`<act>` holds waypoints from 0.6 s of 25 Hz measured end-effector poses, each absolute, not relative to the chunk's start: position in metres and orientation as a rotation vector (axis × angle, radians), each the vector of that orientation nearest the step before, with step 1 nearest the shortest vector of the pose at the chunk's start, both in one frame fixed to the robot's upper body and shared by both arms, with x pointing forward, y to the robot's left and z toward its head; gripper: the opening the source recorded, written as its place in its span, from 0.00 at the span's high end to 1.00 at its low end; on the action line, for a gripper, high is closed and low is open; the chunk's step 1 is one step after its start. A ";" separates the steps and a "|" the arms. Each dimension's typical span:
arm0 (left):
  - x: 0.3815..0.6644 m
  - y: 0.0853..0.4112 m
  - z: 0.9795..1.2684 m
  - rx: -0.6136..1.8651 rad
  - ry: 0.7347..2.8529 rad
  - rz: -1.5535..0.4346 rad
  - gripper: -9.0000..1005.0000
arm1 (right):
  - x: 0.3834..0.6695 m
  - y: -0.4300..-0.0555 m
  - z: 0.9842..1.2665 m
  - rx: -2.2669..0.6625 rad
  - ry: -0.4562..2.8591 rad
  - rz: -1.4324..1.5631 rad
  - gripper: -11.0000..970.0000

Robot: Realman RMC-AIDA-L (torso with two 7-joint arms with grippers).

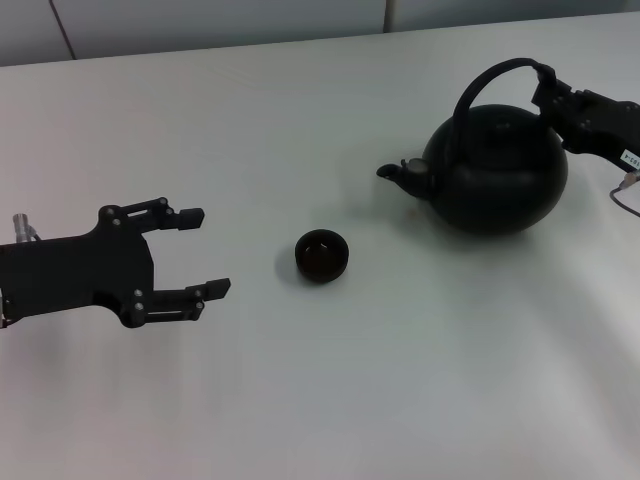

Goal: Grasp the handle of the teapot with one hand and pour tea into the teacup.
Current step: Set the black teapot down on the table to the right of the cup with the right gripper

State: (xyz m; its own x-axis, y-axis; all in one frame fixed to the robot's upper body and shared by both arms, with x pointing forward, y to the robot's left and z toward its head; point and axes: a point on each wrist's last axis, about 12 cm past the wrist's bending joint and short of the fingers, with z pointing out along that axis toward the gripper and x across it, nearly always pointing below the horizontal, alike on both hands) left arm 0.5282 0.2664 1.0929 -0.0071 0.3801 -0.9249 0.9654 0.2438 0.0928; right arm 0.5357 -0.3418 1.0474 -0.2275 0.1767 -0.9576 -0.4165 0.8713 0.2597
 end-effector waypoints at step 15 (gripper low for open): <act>0.530 0.263 1.094 1.301 1.557 -0.778 0.19 | 0.541 -0.340 1.044 -0.187 1.751 0.522 0.83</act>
